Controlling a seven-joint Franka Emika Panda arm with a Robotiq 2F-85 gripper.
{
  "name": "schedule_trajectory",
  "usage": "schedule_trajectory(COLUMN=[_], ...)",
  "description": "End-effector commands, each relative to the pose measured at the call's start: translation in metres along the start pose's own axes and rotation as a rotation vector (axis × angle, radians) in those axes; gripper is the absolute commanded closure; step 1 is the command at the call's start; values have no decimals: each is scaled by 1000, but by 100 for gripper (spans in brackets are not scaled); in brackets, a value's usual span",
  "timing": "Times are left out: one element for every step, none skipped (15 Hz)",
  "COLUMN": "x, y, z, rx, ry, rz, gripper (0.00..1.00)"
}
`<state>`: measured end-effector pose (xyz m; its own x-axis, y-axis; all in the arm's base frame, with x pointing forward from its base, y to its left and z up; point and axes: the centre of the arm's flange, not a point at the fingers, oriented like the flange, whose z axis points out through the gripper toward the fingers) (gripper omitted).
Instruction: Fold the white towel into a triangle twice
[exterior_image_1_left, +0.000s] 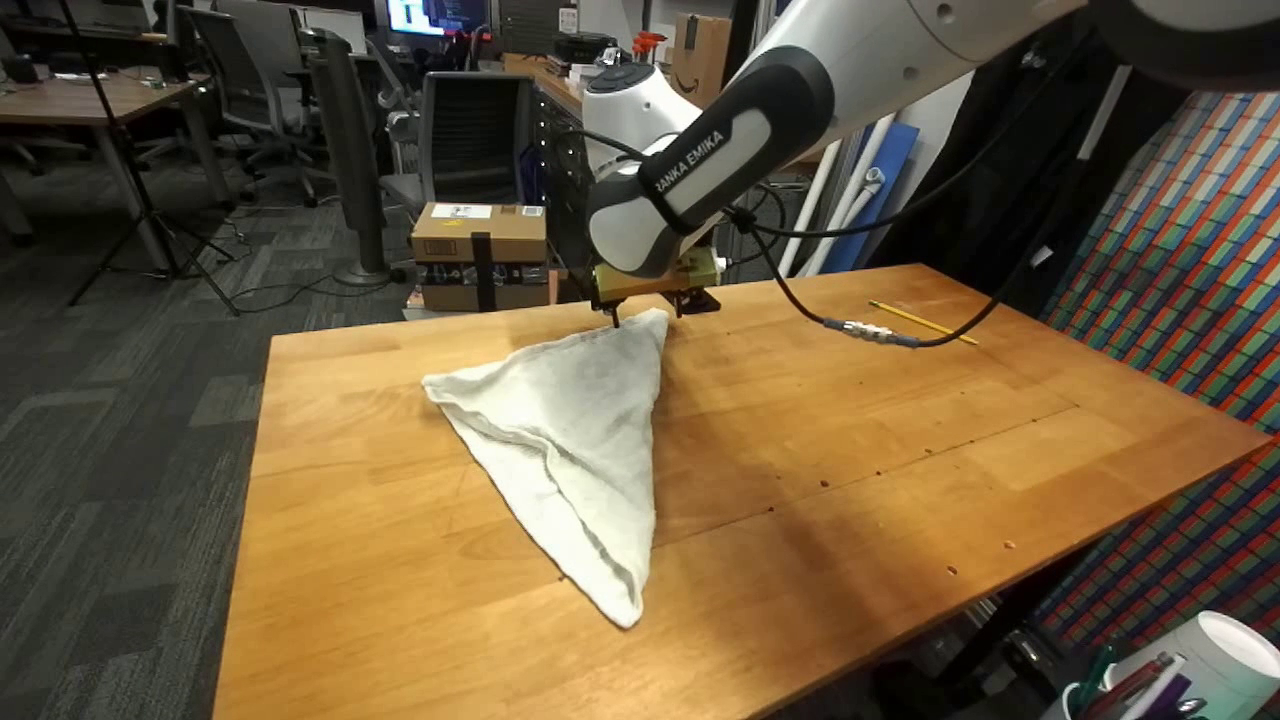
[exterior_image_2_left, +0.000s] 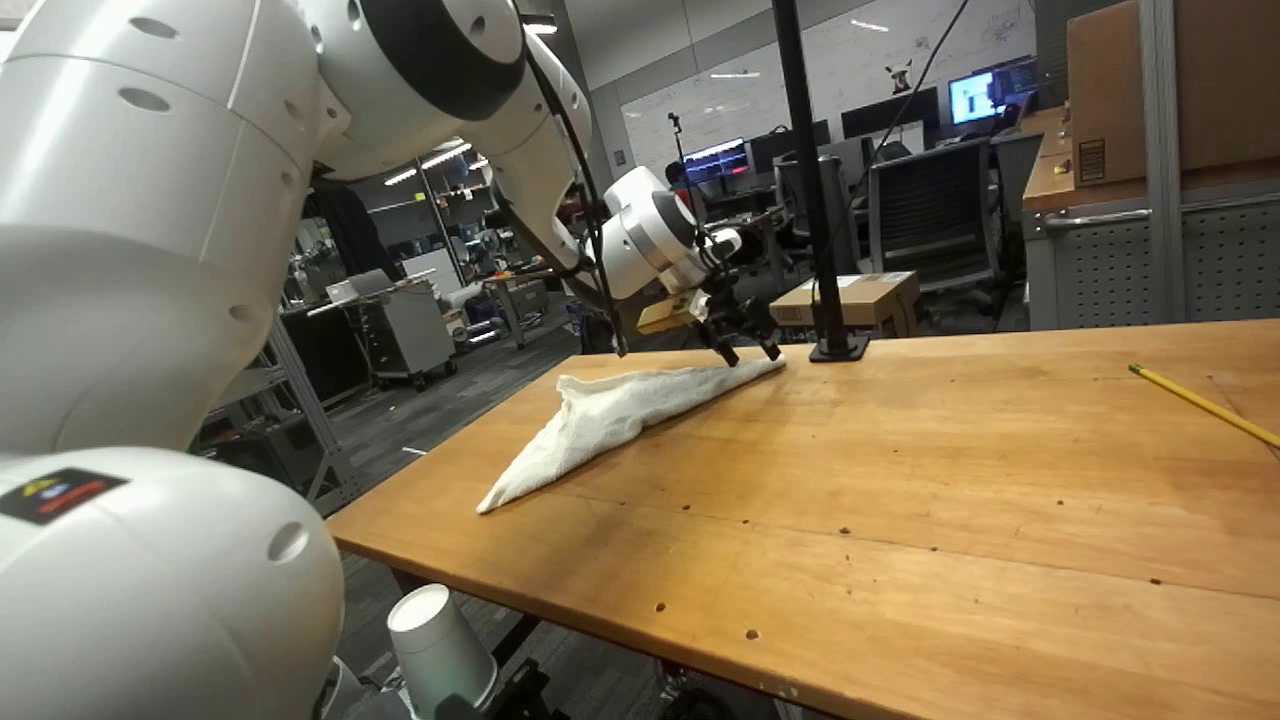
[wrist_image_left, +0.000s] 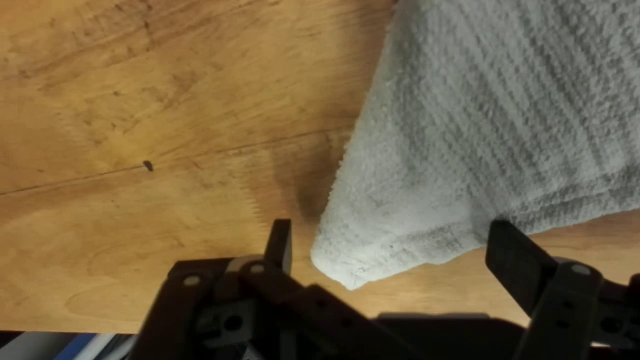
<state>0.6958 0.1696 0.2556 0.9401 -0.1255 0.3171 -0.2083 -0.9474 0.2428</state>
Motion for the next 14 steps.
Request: schedule_trajectory(x=[11,11,10,10,9,8,7,5,3,1,0,0,-2,-4], y=[6,9,11,12,14,14,15,15,14,13,12,13,13,13], z=[13,15,18,20,22,25,27,29,31,33,33,32,31,31], rx=[10,11,12,17,22,28,35,43,48,52,53,49,45,41], ry=[2,-3,-9,-17,-27,-36,-46,-57,-64,-69,-71,-70,-72,-75], rz=[61,69,79,92,103,115,126,138,145,149,145,140,134,128], gripper=[0,0,0,0,0,0,0,0,21,27,34,41,49,55])
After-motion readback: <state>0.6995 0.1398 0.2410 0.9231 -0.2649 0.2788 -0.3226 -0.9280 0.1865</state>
